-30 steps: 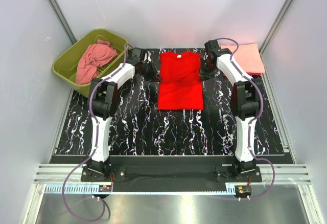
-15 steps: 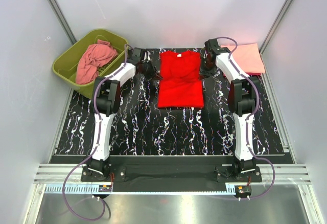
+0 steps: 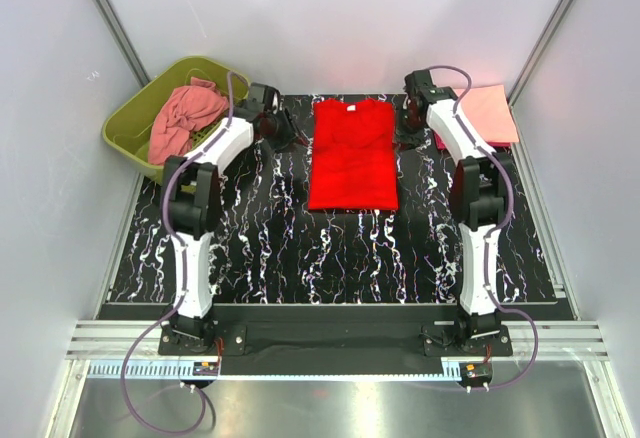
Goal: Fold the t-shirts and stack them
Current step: Fold the tshirt
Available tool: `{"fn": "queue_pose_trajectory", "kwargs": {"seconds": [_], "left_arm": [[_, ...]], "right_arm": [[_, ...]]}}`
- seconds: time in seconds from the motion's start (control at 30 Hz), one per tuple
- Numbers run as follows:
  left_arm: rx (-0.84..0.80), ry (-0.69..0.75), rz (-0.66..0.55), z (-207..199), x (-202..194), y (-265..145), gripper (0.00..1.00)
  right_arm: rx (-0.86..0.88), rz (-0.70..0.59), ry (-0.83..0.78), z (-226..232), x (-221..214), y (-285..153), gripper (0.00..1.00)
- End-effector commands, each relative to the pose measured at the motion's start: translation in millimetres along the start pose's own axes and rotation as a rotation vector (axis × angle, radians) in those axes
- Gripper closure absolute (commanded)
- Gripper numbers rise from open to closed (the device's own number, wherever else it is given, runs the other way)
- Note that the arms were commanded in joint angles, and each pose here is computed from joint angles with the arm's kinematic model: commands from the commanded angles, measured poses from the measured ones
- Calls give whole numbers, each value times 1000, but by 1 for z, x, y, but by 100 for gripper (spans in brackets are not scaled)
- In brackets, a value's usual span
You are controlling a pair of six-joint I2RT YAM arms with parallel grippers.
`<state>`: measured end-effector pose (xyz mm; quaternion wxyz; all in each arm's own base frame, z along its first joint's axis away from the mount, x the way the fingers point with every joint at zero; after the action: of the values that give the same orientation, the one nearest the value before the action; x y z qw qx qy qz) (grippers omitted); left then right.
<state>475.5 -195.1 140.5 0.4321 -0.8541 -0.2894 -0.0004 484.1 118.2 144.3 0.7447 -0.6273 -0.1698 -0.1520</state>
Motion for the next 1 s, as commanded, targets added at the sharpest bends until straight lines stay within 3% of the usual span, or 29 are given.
{"fn": "queue_pose_trajectory", "kwargs": {"seconds": [0.0, 0.17, 0.33, 0.5, 0.73, 0.97], "left_arm": [[-104, 134, -66, -33, -12, -44, 59], [-230, 185, 63, -41, -56, -27, 61], [-124, 128, 180, -8, -82, 13, 64], [60, 124, 116, 32, -95, 15, 63], [208, 88, 134, 70, -114, 16, 64], [116, 124, 142, 51, -126, -10, 60]], "right_arm": [[93, -11, 18, 11, -10, -51, 73], [228, 35, 39, 22, -41, -44, 77], [187, 132, 69, 12, -71, -16, 79], [135, 178, 72, 1, -93, 8, 79], [53, 225, 93, -12, -122, 13, 82], [58, 206, 103, -9, -128, -8, 83]]}}
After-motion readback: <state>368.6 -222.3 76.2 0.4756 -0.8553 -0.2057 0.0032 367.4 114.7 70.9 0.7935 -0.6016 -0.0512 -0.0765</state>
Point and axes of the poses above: each gripper's point midway between its finger pads, its own y axis out along the fingers, its own z axis along the line the jaws close on, x = y × z, the point moved 6 cm from there along -y, back along the fingers, and after that the axes turned 8 degrees about -y, right-handed, at the moved point
